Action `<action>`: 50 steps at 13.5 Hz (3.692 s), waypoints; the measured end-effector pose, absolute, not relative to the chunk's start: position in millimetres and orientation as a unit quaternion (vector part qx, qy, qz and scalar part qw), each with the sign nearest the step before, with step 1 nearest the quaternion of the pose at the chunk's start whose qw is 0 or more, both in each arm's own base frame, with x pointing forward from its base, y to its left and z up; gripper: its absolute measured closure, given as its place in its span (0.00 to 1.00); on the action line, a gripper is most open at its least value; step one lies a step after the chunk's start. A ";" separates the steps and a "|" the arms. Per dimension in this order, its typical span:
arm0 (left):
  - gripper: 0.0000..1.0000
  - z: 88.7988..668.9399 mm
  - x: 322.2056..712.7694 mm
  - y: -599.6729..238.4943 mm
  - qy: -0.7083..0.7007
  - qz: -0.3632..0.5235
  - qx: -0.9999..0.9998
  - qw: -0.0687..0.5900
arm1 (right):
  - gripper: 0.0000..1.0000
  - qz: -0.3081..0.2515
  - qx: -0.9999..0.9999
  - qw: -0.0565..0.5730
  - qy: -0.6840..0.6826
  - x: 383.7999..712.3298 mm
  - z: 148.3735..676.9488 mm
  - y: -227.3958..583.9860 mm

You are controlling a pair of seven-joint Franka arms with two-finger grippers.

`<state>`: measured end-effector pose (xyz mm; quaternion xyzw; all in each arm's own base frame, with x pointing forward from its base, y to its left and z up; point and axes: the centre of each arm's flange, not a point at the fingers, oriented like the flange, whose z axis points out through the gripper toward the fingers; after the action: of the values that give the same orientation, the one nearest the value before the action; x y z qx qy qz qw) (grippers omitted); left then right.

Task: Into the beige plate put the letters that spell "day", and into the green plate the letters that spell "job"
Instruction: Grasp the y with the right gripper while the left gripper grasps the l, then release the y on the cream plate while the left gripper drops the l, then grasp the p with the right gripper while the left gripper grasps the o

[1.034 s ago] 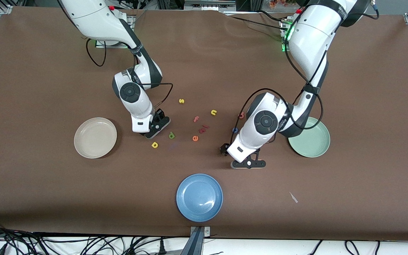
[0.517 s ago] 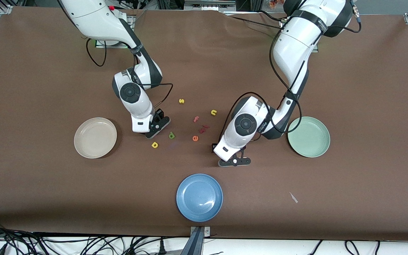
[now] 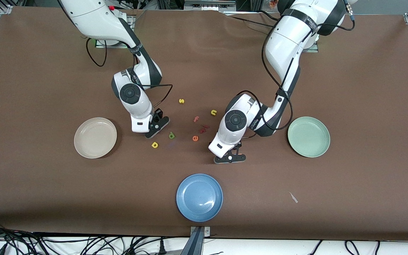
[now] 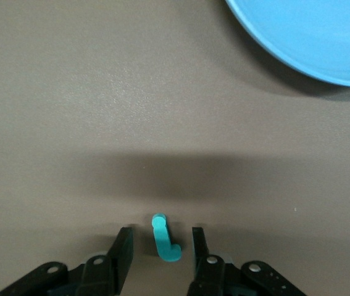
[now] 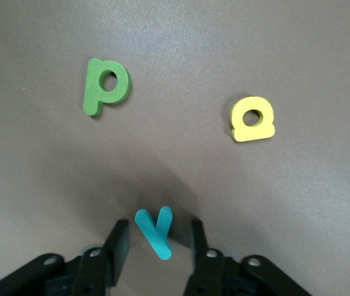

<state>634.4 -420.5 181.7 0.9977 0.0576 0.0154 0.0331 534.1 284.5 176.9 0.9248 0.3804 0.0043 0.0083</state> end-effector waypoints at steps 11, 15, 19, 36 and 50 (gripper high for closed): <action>0.88 203.2 646.5 -412.6 0.064 0.022 0.997 0.031 | 0.84 -0.014 0.926 0.010 0.376 538.2 184.8 286.7; 0.88 263.5 662.1 -359.8 0.076 -0.032 0.997 -0.011 | 0.85 -0.031 0.937 0.018 0.347 566.0 239.4 274.2; 0.88 290.8 668.3 -283.2 0.064 -0.111 0.990 -0.058 | 0.85 -0.032 0.953 0.035 0.299 588.3 275.1 214.5; 0.74 192.5 607.6 -48.9 -0.049 -0.140 0.989 -0.006 | 0.00 -0.040 0.995 0.018 0.091 608.2 247.2 147.6; 0.00 260.3 595.0 -304.5 0.077 -0.087 0.993 0.007 | 0.00 0.025 0.992 -0.015 0.121 563.0 208.7 344.0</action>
<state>595.0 -304.5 260.3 0.9932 0.0770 -0.0875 0.0066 563.0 344.0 208.7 0.9922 0.1212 0.0254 -0.0147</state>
